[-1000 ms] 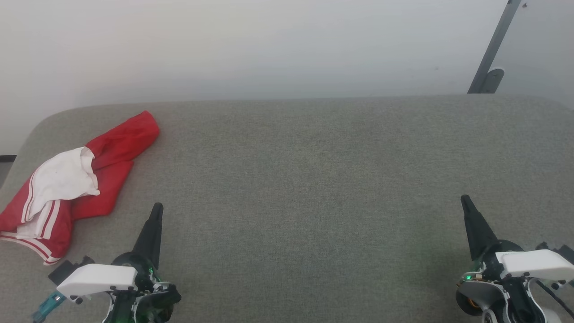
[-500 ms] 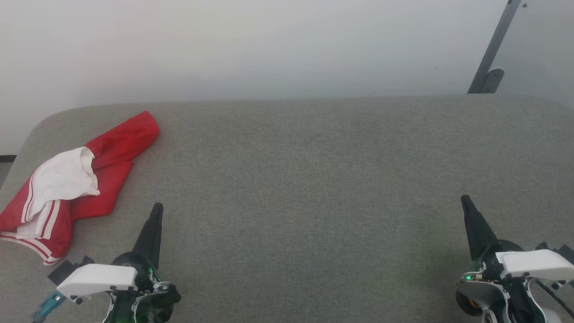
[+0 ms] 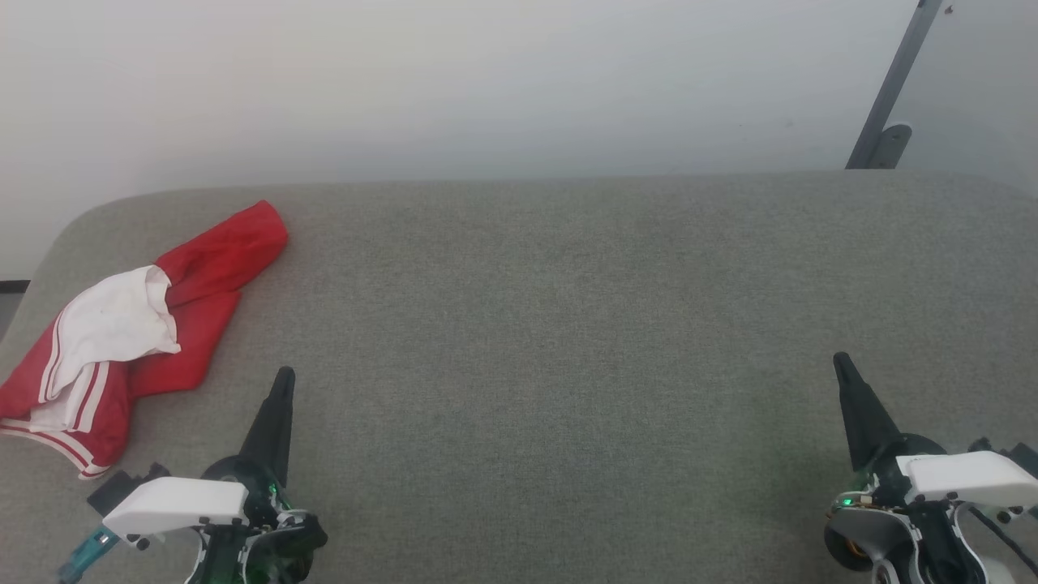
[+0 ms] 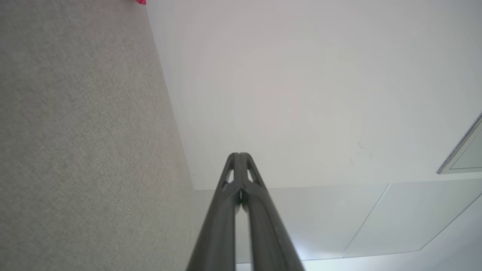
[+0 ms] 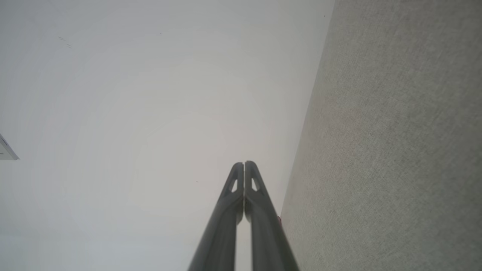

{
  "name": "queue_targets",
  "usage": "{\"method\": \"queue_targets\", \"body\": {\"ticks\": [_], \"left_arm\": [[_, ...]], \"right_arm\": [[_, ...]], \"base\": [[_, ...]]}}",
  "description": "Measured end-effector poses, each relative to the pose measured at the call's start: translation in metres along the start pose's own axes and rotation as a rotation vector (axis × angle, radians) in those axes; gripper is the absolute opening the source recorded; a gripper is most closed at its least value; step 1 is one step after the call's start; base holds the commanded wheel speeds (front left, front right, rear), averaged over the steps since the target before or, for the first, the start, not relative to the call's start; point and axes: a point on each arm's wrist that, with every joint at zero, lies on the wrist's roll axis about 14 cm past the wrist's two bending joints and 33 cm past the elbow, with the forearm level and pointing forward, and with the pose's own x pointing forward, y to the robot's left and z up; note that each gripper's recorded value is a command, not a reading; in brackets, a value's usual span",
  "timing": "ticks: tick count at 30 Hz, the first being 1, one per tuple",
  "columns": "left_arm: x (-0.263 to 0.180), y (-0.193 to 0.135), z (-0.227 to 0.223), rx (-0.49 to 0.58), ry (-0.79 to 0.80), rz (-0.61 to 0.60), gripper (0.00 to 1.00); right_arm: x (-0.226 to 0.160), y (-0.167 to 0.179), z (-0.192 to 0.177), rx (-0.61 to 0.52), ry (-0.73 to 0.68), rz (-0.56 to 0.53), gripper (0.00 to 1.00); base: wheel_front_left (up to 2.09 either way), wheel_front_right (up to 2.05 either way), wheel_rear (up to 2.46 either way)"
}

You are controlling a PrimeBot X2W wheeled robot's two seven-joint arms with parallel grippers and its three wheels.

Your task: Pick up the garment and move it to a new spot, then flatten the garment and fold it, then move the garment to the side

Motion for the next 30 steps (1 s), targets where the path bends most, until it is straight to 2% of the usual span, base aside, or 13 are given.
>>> {"method": "queue_targets", "body": {"ticks": [1, 2, 8, 14, 21, 30], "left_arm": [[0.000, 0.000, 0.000, 0.000, 0.000, 0.000, 0.00], [-0.001, 0.002, 0.000, -0.001, 0.000, 0.006, 1.00], [-0.014, 0.032, -0.001, -0.012, -0.006, 0.097, 1.00], [-0.012, 0.029, 0.003, 0.032, -0.024, 0.091, 1.00], [-0.005, 0.020, 0.011, 0.208, -0.036, 0.075, 1.00], [-0.002, 0.013, 0.014, 0.435, -0.042, 0.066, 1.00]], "right_arm": [[0.000, 0.000, 0.000, 0.000, 0.000, 0.000, 0.00], [-0.001, -0.002, 0.000, 0.000, 0.000, -0.005, 1.00], [-0.015, -0.034, 0.000, 0.012, -0.005, -0.101, 1.00], [-0.007, -0.027, 0.001, -0.013, -0.014, -0.084, 1.00], [0.004, -0.018, 0.000, -0.159, -0.002, -0.069, 1.00], [0.015, -0.004, 0.002, -0.428, 0.009, -0.034, 1.00]], "base": [[0.00, 0.00, 0.00], [0.00, 0.00, 0.00], [0.00, 0.00, 0.00], [0.00, 0.00, 0.00], [0.00, 0.00, 0.00], [0.00, 0.00, 0.00]]}}
